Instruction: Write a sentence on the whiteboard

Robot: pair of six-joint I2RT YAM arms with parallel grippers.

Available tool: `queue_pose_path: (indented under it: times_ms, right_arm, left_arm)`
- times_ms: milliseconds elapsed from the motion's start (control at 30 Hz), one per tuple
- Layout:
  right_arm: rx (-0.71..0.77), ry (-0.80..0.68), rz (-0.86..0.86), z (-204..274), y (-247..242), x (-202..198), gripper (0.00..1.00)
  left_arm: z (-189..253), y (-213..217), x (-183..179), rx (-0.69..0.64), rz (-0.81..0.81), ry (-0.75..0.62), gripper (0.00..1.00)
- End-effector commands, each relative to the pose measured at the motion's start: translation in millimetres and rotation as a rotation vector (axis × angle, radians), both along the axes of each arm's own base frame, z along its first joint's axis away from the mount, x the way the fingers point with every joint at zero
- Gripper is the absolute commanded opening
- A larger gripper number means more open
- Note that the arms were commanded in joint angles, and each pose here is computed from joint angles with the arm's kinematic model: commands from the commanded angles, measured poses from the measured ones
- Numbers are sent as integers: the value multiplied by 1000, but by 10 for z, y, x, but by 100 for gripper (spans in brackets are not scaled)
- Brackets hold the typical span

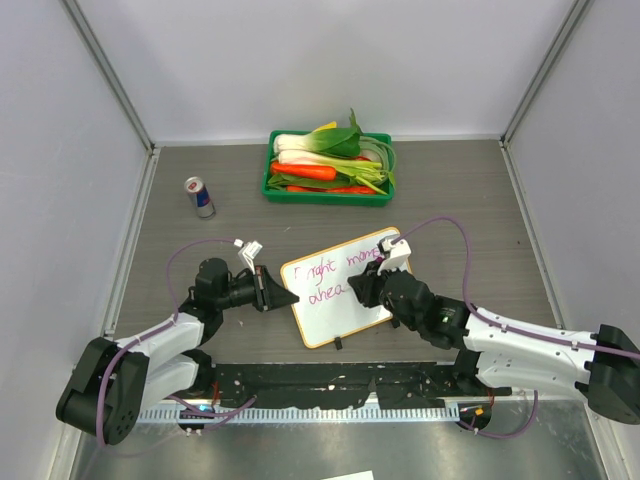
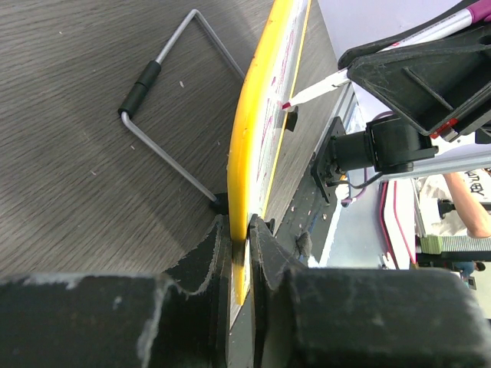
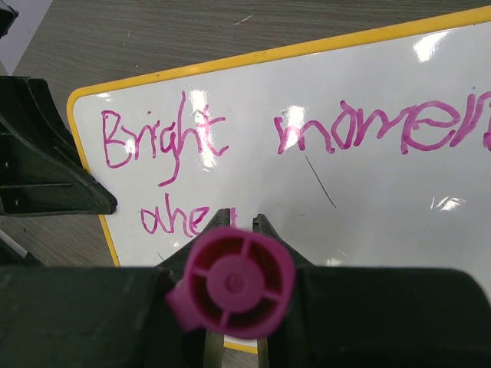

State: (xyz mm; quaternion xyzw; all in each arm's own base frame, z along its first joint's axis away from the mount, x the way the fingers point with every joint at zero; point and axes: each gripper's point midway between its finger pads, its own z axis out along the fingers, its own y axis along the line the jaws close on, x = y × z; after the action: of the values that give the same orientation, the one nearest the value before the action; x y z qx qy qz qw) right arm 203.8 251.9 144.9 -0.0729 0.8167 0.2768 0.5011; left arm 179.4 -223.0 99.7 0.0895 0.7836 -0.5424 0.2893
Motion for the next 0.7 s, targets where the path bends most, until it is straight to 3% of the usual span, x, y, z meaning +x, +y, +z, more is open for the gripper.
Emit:
queue_pose_path:
  times_ms: [0,367,667]
  right_arm:
    - [-15,-22,-51,77,-92,74,1]
    - [34,-100,-72,496,-69,166,1]
    - [1,-97,-99,424,-106,207,1]
  left_arm:
    - [7,10,43,14,5,-44,0]
    - [12,8,47,13,5,-44,0]
    - [12,7,45,13,4,-45,0]
